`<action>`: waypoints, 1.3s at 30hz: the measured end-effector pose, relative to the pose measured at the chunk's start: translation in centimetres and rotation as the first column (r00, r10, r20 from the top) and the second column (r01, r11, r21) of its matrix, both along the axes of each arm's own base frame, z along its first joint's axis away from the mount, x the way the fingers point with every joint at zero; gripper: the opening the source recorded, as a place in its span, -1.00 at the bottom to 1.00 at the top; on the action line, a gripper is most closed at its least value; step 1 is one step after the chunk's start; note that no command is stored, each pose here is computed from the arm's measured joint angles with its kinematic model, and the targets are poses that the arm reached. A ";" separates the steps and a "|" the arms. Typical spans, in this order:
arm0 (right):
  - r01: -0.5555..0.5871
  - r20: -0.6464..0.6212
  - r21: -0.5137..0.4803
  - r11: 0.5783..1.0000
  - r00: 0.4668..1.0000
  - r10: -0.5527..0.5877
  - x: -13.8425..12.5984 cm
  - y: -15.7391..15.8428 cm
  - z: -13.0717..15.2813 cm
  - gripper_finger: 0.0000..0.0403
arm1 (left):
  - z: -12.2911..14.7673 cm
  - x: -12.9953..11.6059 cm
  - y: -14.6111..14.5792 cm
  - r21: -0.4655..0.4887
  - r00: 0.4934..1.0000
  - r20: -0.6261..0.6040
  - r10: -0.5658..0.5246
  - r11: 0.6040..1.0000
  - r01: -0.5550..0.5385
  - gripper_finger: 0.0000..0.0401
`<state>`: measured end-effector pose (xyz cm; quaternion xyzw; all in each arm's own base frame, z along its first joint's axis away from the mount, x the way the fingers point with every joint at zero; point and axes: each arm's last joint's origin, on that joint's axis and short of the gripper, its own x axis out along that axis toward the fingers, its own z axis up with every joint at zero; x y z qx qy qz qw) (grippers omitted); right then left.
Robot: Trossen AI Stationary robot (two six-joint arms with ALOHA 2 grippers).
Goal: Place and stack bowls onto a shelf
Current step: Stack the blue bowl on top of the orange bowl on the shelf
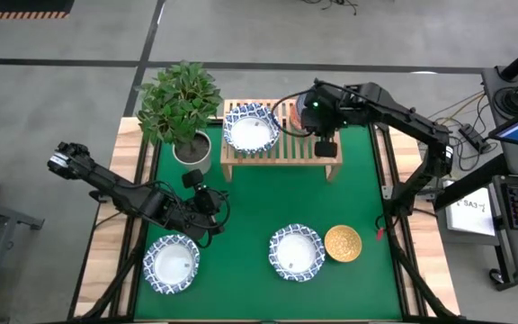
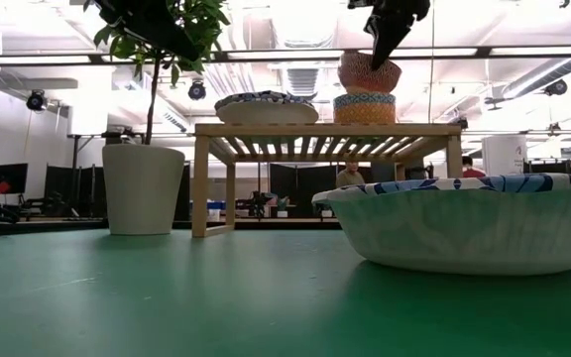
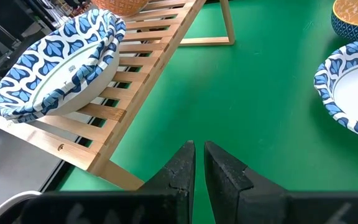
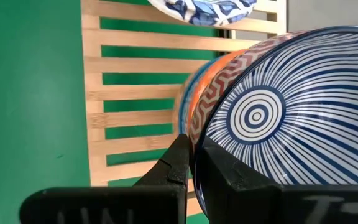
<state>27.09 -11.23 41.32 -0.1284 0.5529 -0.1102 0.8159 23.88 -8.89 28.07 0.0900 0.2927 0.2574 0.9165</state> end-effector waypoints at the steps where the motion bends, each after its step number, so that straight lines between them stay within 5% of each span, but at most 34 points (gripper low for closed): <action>1: -0.005 -0.006 0.000 1.000 1.000 0.005 0.1 -0.1 -0.1 -0.94 | 0.0 0.0 0.0 0.000 1.000 0.000 0.000 1.000 0.000 -0.92; 16: -0.037 -0.188 -0.031 0.999 0.982 0.030 2.5 -2.0 -2.9 -0.94 | -0.2 0.0 0.0 0.001 1.000 -0.004 0.001 1.000 -0.001 -0.92; 30: -0.005 -0.187 -0.039 0.999 0.982 -0.002 2.5 -2.1 -2.8 -0.93 | -0.2 0.0 0.0 0.001 1.000 -0.004 0.001 1.000 -0.001 -0.92; 39: 0.063 -0.134 -0.047 0.997 0.989 -0.069 2.2 -2.0 -1.5 -0.56 | -0.2 0.0 0.0 0.000 1.000 -0.003 0.002 1.000 -0.002 -0.92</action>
